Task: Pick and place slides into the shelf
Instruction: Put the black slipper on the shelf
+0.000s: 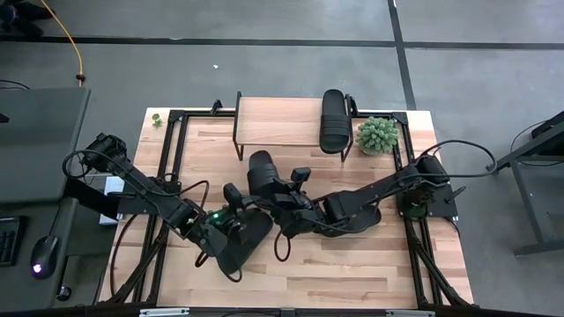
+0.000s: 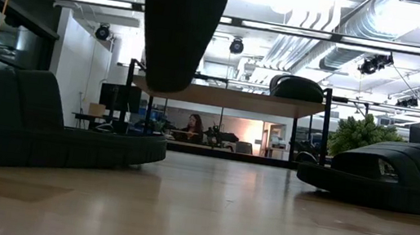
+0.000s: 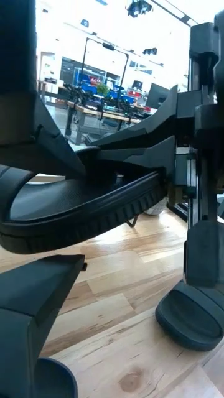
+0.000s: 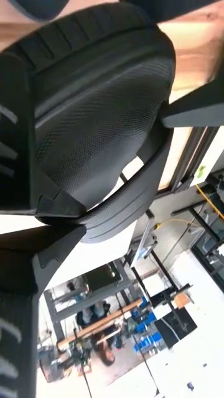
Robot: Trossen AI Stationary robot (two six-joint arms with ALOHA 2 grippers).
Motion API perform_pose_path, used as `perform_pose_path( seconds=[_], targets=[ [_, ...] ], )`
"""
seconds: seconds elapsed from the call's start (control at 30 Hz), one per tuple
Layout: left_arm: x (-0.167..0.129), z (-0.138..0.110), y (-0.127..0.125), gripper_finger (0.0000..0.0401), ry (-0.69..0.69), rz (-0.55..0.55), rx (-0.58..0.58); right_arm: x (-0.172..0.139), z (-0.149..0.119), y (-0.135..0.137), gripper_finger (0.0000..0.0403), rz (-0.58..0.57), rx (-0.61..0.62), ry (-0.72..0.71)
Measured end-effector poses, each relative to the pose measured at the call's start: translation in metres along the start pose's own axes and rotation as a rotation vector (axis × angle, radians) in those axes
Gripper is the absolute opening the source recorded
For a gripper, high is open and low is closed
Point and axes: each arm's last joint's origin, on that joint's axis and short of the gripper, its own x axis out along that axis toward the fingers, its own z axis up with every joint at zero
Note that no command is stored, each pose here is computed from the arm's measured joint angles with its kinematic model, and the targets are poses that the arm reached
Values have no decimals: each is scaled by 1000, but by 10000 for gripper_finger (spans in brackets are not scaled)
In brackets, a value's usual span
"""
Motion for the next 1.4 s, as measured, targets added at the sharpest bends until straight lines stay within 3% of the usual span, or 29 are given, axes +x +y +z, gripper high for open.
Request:
perform_pose_path(
  seconds=[0.47,0.6,0.83,1.2,1.4],
  targets=[
    [0,-1,1,210,24,45,-33,-32,0,-21,0,-84,38,1],
    [-1,-1,2,211,6,18,-57,-39,-5,-25,0,-162,18,21],
    [-11,-3,18,211,-74,-67,-170,-36,-11,-37,0,-192,22,56],
    [-23,-15,35,211,-88,-136,-270,-14,-20,-96,0,-297,49,150],
    [-28,-20,41,211,-88,-142,-316,1,-28,-126,0,-271,73,200]
  ],
)
